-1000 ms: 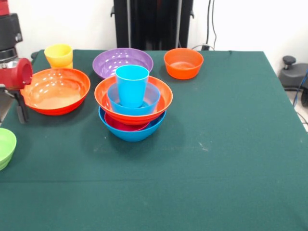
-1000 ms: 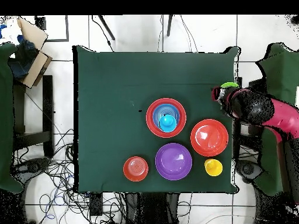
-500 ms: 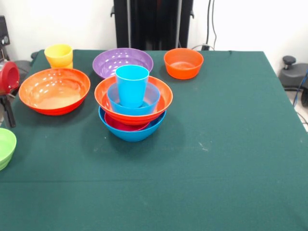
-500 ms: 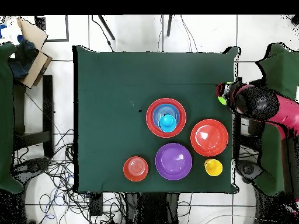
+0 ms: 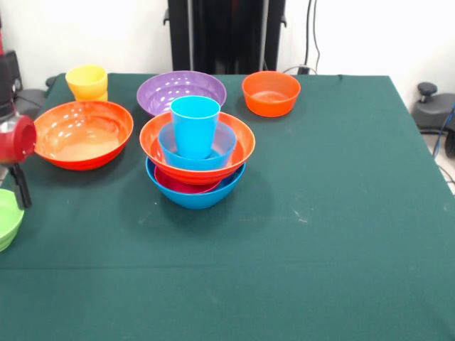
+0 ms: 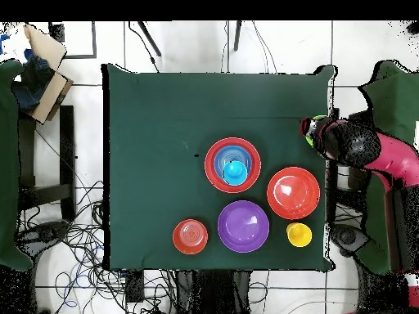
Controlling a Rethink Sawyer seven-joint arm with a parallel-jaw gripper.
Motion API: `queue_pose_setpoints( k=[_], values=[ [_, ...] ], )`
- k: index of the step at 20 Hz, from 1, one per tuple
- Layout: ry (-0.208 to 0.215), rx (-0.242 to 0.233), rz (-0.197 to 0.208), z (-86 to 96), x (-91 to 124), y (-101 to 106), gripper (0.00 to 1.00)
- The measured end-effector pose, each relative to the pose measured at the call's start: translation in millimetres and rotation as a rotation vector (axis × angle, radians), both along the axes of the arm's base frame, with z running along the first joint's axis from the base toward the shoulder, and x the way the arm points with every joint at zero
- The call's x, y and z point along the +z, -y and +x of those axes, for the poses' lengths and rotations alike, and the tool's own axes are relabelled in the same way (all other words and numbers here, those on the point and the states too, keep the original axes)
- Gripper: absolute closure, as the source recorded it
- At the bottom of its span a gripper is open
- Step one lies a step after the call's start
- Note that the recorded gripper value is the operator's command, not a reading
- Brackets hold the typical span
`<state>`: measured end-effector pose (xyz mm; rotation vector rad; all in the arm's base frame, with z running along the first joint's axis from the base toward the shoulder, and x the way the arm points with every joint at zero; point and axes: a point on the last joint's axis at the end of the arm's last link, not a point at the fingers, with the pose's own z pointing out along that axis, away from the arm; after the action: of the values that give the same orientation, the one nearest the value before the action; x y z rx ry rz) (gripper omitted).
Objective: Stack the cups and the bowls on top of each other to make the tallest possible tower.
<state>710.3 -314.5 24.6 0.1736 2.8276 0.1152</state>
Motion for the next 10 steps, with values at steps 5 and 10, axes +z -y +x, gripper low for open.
queue_pose_setpoints(
  k=[5,10],
  values=[
    [0.0,0.007,0.004,-0.7,-21,-7,0.0],
    [-0.011,0.017,0.021,-1.3,-36,-19,0.0]
  ],
)
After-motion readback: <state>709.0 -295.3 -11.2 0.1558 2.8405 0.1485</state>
